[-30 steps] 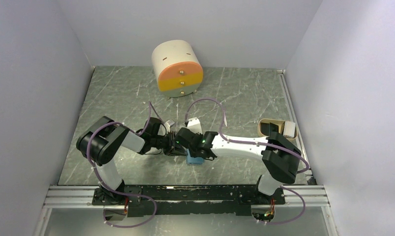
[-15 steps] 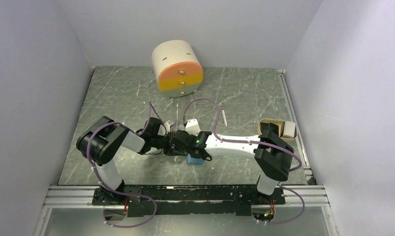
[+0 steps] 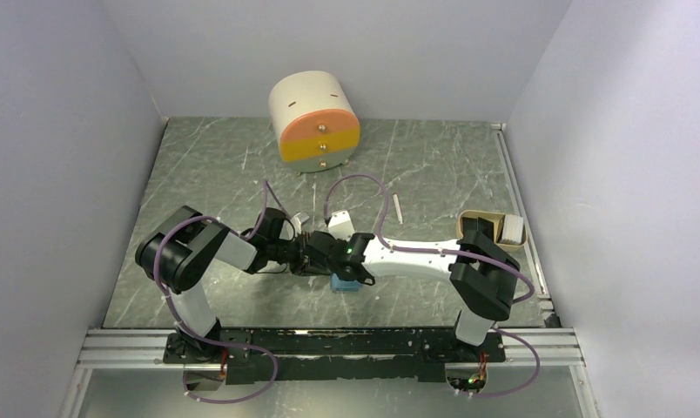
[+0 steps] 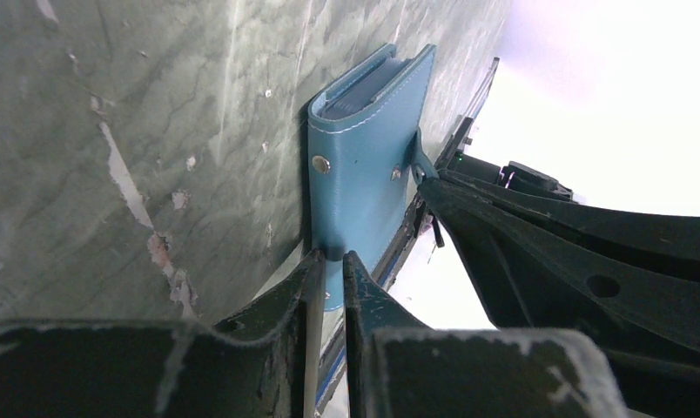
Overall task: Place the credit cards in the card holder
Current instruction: Close the card holder at the center of the board.
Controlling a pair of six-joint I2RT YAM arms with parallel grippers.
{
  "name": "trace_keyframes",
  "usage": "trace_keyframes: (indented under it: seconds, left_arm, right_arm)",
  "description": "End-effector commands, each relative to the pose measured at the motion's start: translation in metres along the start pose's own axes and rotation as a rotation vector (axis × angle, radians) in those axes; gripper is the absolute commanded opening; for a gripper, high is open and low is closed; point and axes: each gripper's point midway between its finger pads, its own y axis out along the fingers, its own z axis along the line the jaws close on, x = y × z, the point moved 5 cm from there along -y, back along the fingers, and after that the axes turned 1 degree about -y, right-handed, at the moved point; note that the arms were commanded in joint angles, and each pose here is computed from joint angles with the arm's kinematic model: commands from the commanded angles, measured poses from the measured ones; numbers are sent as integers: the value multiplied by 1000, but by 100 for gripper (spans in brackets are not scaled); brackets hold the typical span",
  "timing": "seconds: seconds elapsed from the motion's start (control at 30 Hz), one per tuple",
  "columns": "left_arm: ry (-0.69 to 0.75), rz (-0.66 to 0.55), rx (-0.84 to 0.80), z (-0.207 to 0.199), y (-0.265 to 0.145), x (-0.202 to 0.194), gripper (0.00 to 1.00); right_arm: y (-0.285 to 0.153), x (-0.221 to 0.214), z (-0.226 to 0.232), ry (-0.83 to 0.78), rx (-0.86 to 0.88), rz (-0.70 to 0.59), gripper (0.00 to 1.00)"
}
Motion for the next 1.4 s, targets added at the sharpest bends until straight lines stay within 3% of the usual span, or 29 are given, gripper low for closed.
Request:
trace_keyframes:
  seconds: [0.0,1.37]
  left_arm:
    - [28,14,-37,-4,-1,-1,18]
    - [21,19,-46,-2,0,-3,18]
  right_arm:
    - [0,6,8,4,17,-30,0]
    - [5,11,14,23,-2,-55,0]
